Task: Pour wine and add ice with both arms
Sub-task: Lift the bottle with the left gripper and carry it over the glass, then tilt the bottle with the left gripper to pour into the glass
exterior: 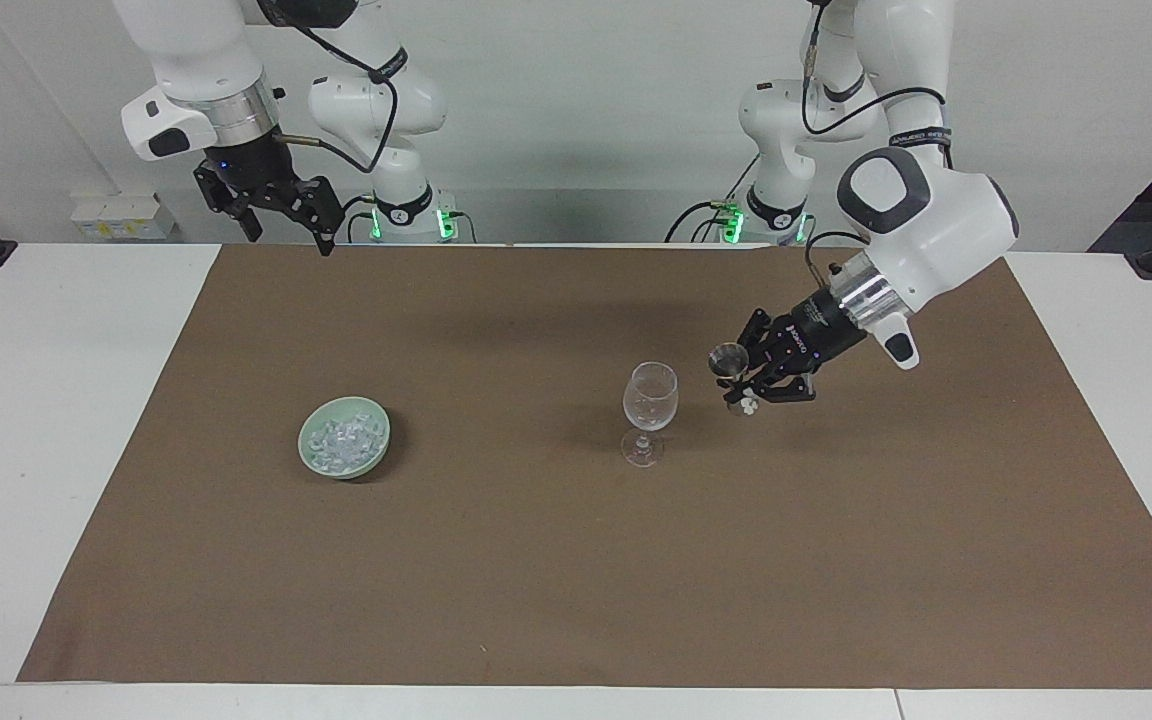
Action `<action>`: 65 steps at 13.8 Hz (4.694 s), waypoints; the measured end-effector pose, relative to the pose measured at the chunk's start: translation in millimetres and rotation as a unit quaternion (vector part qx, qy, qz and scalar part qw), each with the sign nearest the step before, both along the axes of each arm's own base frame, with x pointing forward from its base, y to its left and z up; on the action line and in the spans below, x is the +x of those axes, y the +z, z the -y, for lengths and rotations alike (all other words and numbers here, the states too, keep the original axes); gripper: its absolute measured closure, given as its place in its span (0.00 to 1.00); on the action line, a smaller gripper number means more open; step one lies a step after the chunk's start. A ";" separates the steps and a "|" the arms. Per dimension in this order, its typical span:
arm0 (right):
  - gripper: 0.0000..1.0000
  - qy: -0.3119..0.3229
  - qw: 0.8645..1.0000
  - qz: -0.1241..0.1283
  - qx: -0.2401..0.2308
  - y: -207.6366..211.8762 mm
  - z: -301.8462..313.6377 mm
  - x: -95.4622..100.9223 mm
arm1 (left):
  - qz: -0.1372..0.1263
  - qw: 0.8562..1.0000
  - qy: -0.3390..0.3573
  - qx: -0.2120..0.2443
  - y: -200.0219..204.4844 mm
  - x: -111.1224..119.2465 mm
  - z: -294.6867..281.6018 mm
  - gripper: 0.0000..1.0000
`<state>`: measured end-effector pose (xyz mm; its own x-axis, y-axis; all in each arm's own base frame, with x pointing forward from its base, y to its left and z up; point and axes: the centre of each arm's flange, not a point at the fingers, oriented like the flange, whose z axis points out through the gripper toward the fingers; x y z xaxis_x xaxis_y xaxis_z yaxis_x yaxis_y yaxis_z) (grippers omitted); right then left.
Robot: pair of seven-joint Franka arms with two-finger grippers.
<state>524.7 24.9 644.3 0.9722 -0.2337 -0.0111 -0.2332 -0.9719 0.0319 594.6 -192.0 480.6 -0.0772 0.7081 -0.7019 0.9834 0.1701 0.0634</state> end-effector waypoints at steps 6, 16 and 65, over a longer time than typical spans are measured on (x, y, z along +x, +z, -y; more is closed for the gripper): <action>0.00 -0.010 1.000 0.000 0.000 0.0 10.4 0.4 | 0.028 0.999 -0.015 0.029 -2.3 -7.1 31.1 0.78; 0.00 0.027 1.000 0.008 0.001 3.3 17.1 1.4 | 0.077 0.987 -0.080 0.119 -4.5 -17.1 56.2 0.78; 0.00 0.073 0.996 0.055 -0.001 11.3 19.5 12.6 | 0.198 0.901 -0.209 0.325 -4.1 -37.5 103.9 0.78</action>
